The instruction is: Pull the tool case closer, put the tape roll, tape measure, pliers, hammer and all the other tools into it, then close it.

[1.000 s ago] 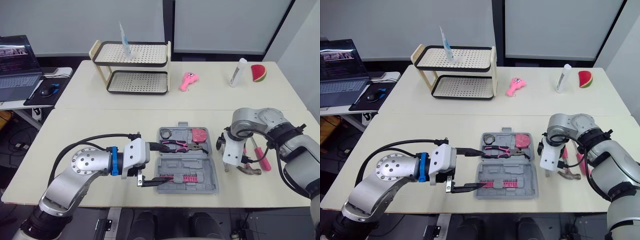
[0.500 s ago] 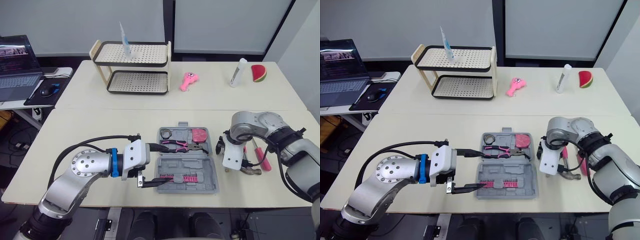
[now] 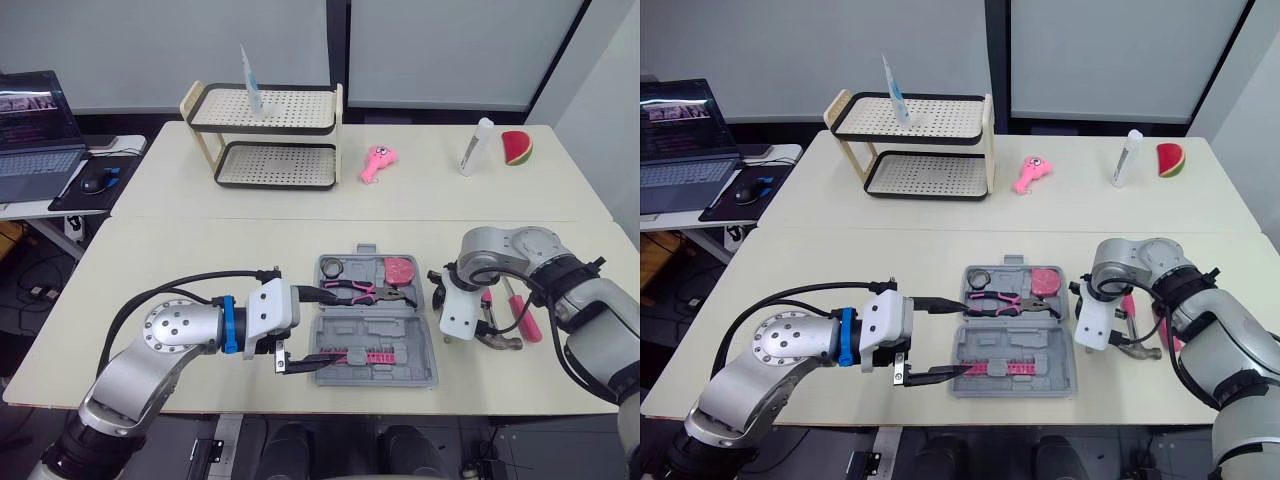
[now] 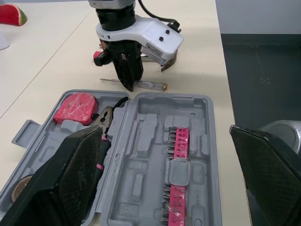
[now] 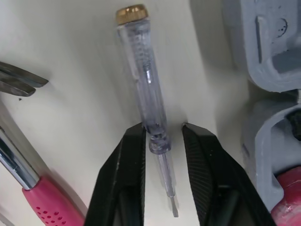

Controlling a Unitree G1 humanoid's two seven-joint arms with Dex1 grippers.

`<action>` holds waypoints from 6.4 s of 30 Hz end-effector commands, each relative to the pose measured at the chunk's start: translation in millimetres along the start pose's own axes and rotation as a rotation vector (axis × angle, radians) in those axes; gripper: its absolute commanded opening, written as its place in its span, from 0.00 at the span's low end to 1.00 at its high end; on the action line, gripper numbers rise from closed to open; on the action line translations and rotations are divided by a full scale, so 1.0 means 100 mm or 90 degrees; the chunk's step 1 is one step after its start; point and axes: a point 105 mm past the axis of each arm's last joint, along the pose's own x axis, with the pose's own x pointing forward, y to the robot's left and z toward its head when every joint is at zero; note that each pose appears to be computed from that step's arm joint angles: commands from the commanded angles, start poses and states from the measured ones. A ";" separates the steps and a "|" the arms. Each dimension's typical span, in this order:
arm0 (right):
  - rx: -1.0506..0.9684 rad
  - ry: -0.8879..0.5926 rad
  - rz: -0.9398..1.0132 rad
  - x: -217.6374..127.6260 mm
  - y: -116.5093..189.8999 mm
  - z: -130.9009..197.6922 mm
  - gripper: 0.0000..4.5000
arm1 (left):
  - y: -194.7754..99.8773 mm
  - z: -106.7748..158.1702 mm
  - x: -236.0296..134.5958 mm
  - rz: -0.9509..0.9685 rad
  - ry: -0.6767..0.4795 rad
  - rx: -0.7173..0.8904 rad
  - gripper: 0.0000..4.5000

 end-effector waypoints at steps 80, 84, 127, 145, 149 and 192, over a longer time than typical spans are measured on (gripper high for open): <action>1.231 -0.252 -0.579 -0.33 0.56 0.32 0.99 | 0.22 0.22 -0.03 -0.002 -0.064 0.002 1.00; 1.224 -0.241 -0.612 -0.23 0.50 0.25 0.99 | 0.21 0.23 -0.04 -0.018 -0.060 0.003 1.00; 1.303 -0.290 -0.750 -0.58 0.30 -0.16 0.08 | 0.25 0.05 -0.34 0.032 -0.016 -0.005 1.00; 0.743 -0.304 -0.352 -0.52 -0.55 0.74 0.08 | 0.00 -0.39 -0.71 -0.013 0.138 -0.009 1.00; 0.718 -0.309 -0.343 -0.49 -0.77 0.75 0.08 | -0.01 -0.38 -0.70 -0.011 0.136 -0.010 1.00; 0.606 -0.332 -0.383 -0.52 -1.01 0.76 0.49 | -0.03 -0.32 -0.58 -0.007 0.106 -0.007 1.00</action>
